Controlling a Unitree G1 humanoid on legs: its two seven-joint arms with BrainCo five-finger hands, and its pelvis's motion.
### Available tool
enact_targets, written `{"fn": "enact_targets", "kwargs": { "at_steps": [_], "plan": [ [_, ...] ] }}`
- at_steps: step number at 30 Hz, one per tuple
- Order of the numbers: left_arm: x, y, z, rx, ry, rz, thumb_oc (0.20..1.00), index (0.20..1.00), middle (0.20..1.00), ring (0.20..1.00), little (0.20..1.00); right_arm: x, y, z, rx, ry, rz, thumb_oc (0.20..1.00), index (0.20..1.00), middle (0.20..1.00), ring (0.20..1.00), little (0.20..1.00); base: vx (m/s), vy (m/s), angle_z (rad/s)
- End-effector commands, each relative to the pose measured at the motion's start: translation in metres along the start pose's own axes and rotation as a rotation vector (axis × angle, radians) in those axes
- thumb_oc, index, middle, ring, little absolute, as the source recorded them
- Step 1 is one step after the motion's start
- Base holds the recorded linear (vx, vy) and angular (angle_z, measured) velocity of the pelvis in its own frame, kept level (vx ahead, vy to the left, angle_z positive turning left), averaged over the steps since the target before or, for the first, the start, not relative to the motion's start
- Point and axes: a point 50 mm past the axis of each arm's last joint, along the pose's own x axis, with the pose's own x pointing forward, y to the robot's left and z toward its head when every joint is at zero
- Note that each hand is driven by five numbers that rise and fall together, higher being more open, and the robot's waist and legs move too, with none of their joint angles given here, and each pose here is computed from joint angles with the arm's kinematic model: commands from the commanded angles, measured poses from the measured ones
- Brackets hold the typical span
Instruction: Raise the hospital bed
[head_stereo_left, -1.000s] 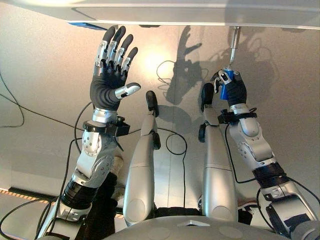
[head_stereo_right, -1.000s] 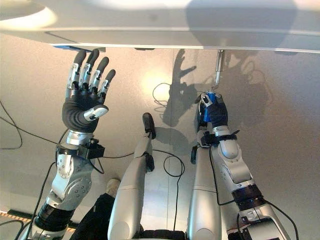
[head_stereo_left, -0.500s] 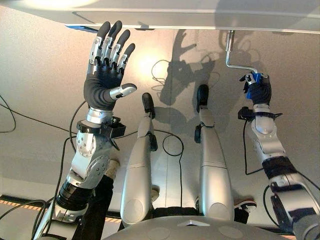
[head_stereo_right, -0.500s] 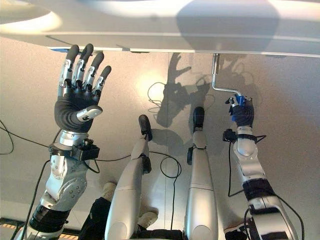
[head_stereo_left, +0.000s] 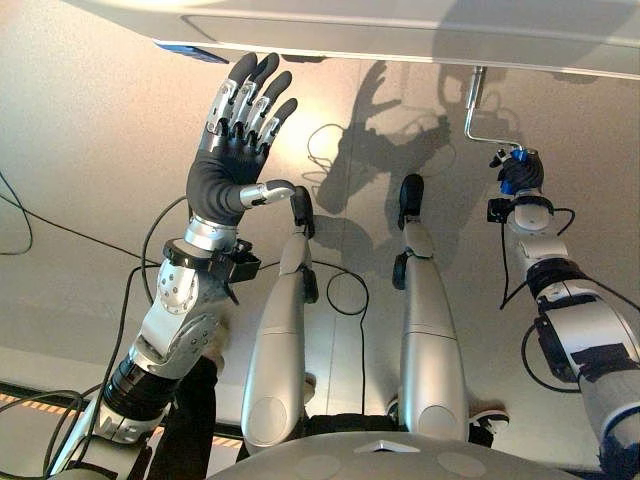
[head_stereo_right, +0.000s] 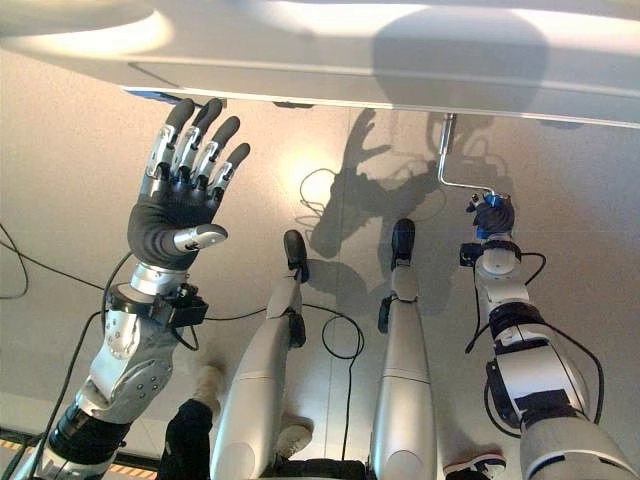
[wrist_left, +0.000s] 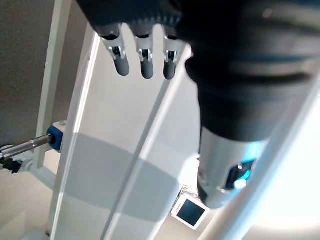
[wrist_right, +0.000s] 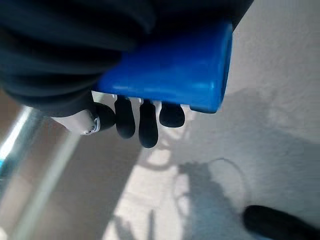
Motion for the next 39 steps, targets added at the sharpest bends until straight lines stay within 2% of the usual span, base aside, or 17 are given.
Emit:
{"fn": "enact_targets", "kwargs": {
  "at_steps": [1,4,6,8,9,10,20,27,31,39],
  "plan": [
    [0.007,-0.014,0.012,-0.02,-0.098,-0.055,1.0,1.0,1.0,1.0,1.0,0.004,-0.062,-0.021,-0.167,0.16,-0.138,0.2,0.2,0.2,0.2,0.2,0.0,0.035,0.04],
    [0.012,-0.016,0.011,-0.026,-0.111,-0.05,1.0,1.0,1.0,1.0,1.0,0.002,-0.022,-0.021,-0.234,0.167,-0.028,0.2,0.2,0.2,0.2,0.2,0.0,0.063,0.04],
    [0.015,-0.017,0.008,-0.039,-0.112,-0.028,1.0,1.0,1.0,1.0,1.0,-0.003,0.03,-0.008,-0.256,0.129,0.102,0.2,0.2,0.2,0.2,0.2,0.0,0.093,-0.01],
    [0.017,-0.015,0.007,-0.036,-0.11,-0.009,1.0,1.0,1.0,1.0,1.0,-0.009,0.054,-0.004,-0.229,0.116,0.161,0.2,0.2,0.2,0.2,0.2,0.01,0.07,0.04],
    [0.017,-0.015,0.007,-0.036,-0.11,-0.009,1.0,1.0,1.0,1.0,1.0,-0.009,0.054,-0.004,-0.229,0.116,0.161,0.2,0.2,0.2,0.2,0.2,0.01,0.09,0.08],
    [0.017,-0.014,0.006,-0.037,-0.11,0.012,1.0,1.0,1.0,1.0,1.0,-0.018,0.082,0.001,-0.219,0.105,0.241,0.2,0.2,0.2,0.2,0.2,0.01,0.092,0.06],
    [0.02,-0.009,0.008,-0.021,-0.133,0.061,1.0,1.0,1.0,1.0,1.0,-0.063,0.179,0.044,-0.33,-0.111,0.545,0.2,0.2,0.2,0.2,0.2,0.02,0.092,0.02],
    [0.018,-0.008,0.008,-0.03,-0.134,0.074,1.0,1.0,1.0,1.0,1.0,-0.09,0.214,0.067,-0.373,-0.235,0.677,0.2,0.2,0.2,0.2,0.2,0.01,0.066,-0.02],
    [0.015,-0.009,0.008,-0.029,-0.13,0.075,1.0,1.0,1.0,1.0,1.0,-0.122,0.24,0.097,-0.31,-0.401,0.804,0.2,0.2,0.2,0.2,0.2,0.01,0.056,-0.05],
    [0.011,-0.009,0.006,-0.042,-0.121,0.068,1.0,1.0,1.0,1.0,1.0,-0.151,0.254,0.122,-0.243,-0.554,0.923,0.2,0.2,0.2,0.2,0.2,0.0,0.033,-0.03]
  ]
}}
